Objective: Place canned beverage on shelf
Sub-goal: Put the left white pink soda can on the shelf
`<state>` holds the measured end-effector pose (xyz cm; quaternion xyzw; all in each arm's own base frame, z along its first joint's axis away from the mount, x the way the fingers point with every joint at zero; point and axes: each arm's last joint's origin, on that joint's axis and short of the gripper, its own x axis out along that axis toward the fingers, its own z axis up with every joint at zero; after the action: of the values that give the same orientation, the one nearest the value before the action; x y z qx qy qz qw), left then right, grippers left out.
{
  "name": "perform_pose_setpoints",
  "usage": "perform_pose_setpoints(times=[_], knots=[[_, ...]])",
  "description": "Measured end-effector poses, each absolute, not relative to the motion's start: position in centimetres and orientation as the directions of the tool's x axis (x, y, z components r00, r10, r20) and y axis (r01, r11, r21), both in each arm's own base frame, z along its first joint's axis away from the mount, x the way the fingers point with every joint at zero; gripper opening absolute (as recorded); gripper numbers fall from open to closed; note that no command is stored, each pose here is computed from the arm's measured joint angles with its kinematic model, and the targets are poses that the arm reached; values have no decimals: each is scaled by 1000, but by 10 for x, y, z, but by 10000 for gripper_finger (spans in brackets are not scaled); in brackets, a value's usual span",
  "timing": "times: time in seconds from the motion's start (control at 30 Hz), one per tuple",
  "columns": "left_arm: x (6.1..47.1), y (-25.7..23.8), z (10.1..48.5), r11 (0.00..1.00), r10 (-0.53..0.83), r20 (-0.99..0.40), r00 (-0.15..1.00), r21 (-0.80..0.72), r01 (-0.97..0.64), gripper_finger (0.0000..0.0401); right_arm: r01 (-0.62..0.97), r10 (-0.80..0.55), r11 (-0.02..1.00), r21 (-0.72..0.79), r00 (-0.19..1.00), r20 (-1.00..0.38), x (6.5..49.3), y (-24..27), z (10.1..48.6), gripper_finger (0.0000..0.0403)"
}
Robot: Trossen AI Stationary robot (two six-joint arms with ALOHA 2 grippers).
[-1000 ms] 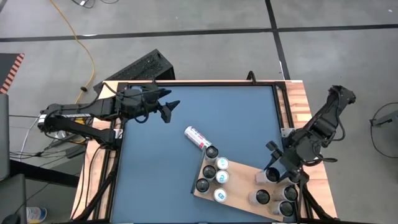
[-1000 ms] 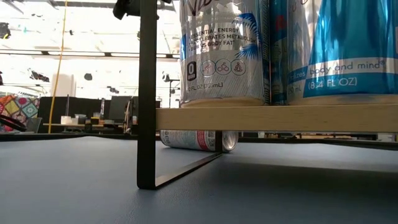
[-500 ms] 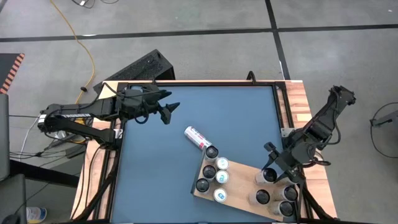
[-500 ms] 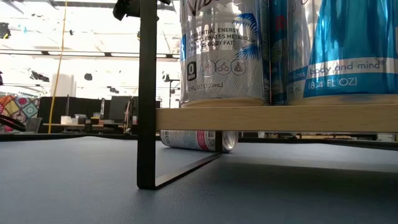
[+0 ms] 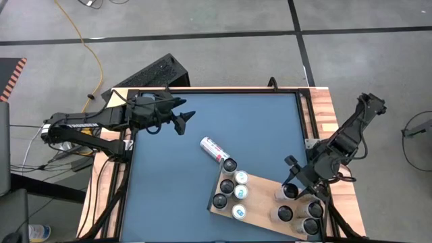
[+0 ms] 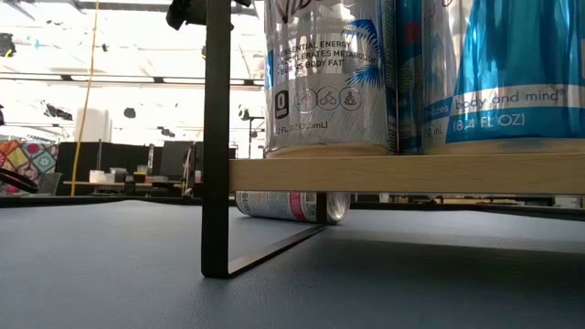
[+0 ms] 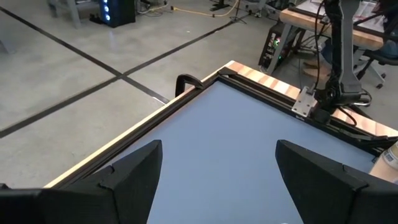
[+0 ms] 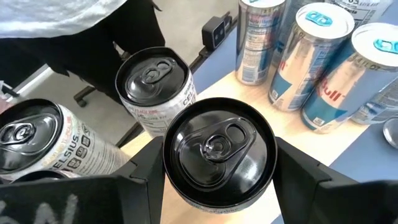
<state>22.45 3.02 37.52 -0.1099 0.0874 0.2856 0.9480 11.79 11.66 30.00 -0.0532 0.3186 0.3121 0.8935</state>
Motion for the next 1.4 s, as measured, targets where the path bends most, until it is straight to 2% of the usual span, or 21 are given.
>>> perform_pose_setpoints(times=[0.4, 0.7, 1.4], knots=[[225, 30, 375, 816, 522, -229, 821, -144, -559, 297, -568, 519, 815, 114, 629, -579, 122, 119, 289, 218], [224, 30, 375, 820, 523, -229, 821, -130, -558, 297, -532, 503, 833, 154, 611, -611, 120, 118, 286, 223], [224, 30, 375, 826, 523, -230, 821, -103, -555, 297, -547, 499, 824, 146, 580, -644, 123, 128, 280, 224]])
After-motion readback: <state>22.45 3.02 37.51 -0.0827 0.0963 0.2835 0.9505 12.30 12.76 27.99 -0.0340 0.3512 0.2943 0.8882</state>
